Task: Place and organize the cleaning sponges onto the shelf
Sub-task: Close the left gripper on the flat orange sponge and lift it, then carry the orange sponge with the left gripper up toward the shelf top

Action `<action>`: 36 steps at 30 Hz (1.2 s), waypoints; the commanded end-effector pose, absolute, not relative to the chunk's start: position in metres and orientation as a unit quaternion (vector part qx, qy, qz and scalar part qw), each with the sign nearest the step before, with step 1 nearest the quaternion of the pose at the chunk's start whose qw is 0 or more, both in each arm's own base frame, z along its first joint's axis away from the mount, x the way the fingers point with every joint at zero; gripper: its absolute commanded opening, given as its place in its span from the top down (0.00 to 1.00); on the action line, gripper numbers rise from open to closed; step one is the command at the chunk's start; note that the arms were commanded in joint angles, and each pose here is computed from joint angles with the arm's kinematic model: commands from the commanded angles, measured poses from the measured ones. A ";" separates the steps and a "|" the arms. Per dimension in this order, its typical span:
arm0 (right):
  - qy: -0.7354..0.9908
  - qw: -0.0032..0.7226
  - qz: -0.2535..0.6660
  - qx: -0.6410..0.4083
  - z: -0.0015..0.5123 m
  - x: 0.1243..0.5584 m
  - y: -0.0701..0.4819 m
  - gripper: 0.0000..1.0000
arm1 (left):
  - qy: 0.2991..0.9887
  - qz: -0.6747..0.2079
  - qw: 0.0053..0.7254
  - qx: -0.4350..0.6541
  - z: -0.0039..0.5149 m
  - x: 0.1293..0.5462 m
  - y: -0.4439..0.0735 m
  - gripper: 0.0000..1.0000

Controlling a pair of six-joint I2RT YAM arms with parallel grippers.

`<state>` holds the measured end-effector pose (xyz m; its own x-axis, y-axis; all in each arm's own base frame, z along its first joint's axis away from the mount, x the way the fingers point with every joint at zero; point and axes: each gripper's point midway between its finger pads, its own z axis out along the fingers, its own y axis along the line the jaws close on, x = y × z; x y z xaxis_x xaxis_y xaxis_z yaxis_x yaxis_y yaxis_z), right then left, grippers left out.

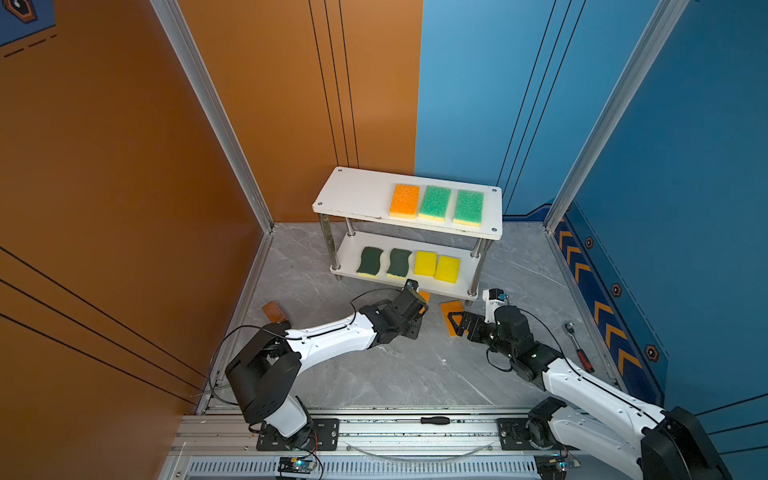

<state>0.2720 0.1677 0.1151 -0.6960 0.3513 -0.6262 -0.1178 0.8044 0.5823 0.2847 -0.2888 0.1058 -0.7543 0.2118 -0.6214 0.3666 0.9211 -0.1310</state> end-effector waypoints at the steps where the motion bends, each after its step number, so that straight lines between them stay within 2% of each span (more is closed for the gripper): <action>1: 0.870 0.383 0.301 0.078 0.110 0.272 0.163 0.00 | 0.928 -0.126 0.312 0.161 0.118 0.280 -0.280 0.52; 36: 0.870 0.381 0.302 0.081 0.108 0.272 0.164 0.00 | 0.896 -0.155 0.386 0.155 0.213 0.263 -0.243 0.51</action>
